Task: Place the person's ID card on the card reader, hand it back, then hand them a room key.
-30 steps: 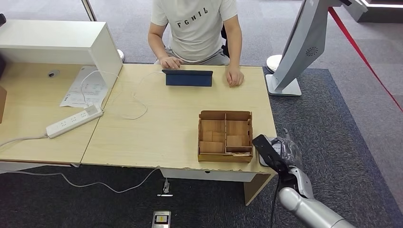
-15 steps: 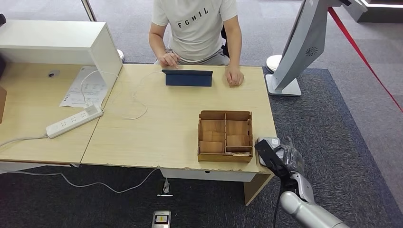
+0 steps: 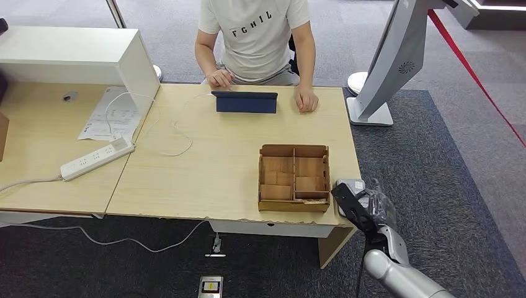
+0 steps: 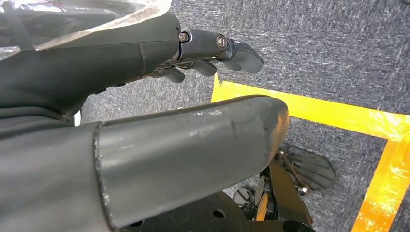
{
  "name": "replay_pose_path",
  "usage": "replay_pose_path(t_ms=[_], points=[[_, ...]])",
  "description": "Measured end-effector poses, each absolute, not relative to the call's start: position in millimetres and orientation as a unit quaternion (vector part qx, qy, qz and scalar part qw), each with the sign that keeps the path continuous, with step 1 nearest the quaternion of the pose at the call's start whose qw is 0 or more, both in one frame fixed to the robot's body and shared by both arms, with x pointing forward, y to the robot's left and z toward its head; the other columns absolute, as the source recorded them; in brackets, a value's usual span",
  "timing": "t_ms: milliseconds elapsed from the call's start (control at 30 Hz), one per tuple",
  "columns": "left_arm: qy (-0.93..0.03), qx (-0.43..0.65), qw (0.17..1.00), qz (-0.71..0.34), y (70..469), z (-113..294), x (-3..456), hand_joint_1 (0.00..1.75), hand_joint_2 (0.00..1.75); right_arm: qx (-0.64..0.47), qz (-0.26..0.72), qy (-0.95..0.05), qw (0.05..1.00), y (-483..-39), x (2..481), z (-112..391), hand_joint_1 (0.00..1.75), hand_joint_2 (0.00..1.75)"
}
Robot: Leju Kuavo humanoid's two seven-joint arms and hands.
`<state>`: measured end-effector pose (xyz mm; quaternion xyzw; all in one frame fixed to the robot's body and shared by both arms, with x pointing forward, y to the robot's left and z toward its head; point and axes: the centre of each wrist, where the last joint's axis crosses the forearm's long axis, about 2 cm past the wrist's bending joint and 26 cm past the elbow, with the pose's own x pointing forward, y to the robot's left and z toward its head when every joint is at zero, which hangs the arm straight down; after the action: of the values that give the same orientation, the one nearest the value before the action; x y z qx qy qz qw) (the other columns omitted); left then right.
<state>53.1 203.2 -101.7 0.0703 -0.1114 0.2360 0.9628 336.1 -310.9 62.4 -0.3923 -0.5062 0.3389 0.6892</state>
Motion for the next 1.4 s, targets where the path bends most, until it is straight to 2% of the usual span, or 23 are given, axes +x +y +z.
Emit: replay_pose_path(t_ms=[267, 967, 1400], points=[[-0.115, 0.07, 0.965, 0.227, 203.2, -101.7, 53.4, 0.0, 0.0, -0.401, 0.371, -0.528, 0.649, -299.3, 345.6, 69.2, 1.75, 1.75], [-0.094, 0.056, 0.97, 0.216, 206.3, -102.3, 53.7, 0.0, 0.0, -0.423, 0.391, -0.63, 0.521, -240.0, 403.3, 187.0, 1.75, 1.75], [-0.106, 0.056, 0.97, 0.21, 205.2, -102.0, 54.8, 0.0, 0.0, -0.416, 0.445, -0.653, 0.449, -178.5, 410.0, 223.6, 1.75, 1.75]])
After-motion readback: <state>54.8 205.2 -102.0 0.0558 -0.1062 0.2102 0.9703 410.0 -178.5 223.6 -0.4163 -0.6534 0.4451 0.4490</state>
